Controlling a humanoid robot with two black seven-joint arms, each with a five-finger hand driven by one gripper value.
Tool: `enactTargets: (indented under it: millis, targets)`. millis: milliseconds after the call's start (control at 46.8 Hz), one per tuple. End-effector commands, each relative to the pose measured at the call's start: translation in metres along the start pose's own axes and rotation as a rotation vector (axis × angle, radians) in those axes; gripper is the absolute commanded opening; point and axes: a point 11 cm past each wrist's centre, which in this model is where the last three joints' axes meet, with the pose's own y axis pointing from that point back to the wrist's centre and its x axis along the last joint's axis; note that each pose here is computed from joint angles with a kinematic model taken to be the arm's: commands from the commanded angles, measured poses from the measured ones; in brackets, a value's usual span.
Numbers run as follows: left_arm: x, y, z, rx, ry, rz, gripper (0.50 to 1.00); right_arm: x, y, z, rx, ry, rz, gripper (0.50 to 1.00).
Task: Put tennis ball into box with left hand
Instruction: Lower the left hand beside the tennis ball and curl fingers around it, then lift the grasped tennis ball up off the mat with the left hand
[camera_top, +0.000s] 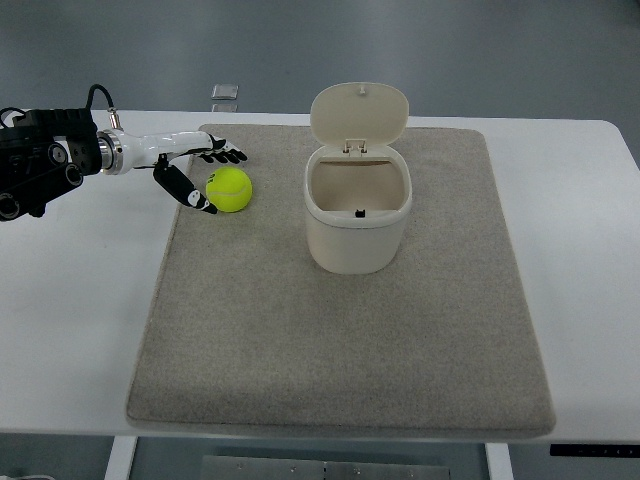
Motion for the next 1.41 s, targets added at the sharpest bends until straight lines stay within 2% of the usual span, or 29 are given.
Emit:
enactTargets:
  millis: [0, 150, 363, 726, 1068, 1196, 1389]
  targets:
    - [-0.001, -0.002, 0.002, -0.005, 0.000, 0.000, 0.906, 0.000, 0.000, 0.000, 0.000, 0.000, 0.000, 0.901]
    - [-0.013, -0.007, 0.001, -0.009, 0.014, -0.020, 0.911, 0.000, 0.000, 0.000, 0.000, 0.000, 0.000, 0.901]
    - [-0.012, -0.006, 0.000, -0.005, 0.012, -0.008, 0.906, 0.000, 0.000, 0.000, 0.000, 0.000, 0.000, 0.901]
    - [-0.015, -0.011, 0.004, -0.015, 0.007, -0.005, 0.861, 0.000, 0.000, 0.000, 0.000, 0.000, 0.000, 0.901]
    - [-0.021, -0.012, -0.001, -0.005, 0.006, 0.007, 0.855, 0.000, 0.000, 0.000, 0.000, 0.000, 0.000, 0.901]
    - [-0.021, -0.012, -0.002, -0.006, -0.011, 0.005, 0.831, 0.000, 0.000, 0.000, 0.000, 0.000, 0.000, 0.901]
    - [-0.020, -0.013, 0.001, -0.015, -0.044, 0.007, 0.823, 0.000, 0.000, 0.000, 0.000, 0.000, 0.000, 0.901]
